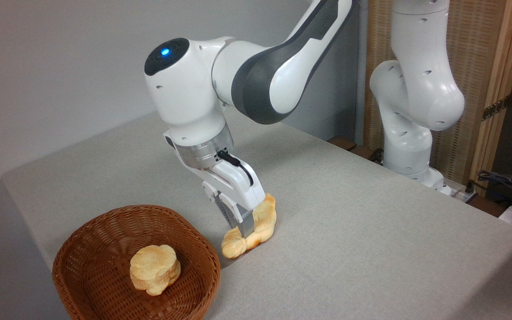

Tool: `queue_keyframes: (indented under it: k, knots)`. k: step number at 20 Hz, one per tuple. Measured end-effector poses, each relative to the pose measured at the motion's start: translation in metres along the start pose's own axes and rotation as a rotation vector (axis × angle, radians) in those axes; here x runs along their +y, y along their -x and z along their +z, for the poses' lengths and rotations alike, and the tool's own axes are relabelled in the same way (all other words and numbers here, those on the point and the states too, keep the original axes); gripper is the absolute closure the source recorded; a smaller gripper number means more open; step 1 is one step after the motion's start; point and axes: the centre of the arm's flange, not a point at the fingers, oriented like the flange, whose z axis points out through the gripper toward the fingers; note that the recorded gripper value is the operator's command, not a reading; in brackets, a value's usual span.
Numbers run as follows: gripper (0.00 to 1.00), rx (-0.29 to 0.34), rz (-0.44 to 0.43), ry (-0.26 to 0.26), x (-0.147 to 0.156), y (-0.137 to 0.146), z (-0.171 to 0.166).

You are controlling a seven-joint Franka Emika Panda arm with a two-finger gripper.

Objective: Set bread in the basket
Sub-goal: 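Lift the held bread roll up off the table, then carry the bread roll over the wicker basket and open the gripper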

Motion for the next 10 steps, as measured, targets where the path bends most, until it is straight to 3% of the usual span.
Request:
queue_keyframes:
  k: [5, 10]
  knots:
    - [0.78, 0.012, 0.057, 0.001, 0.032, -0.005, -0.036]
    - [0.77, 0.113, 0.077, -0.033, 0.044, -0.016, -0.076]
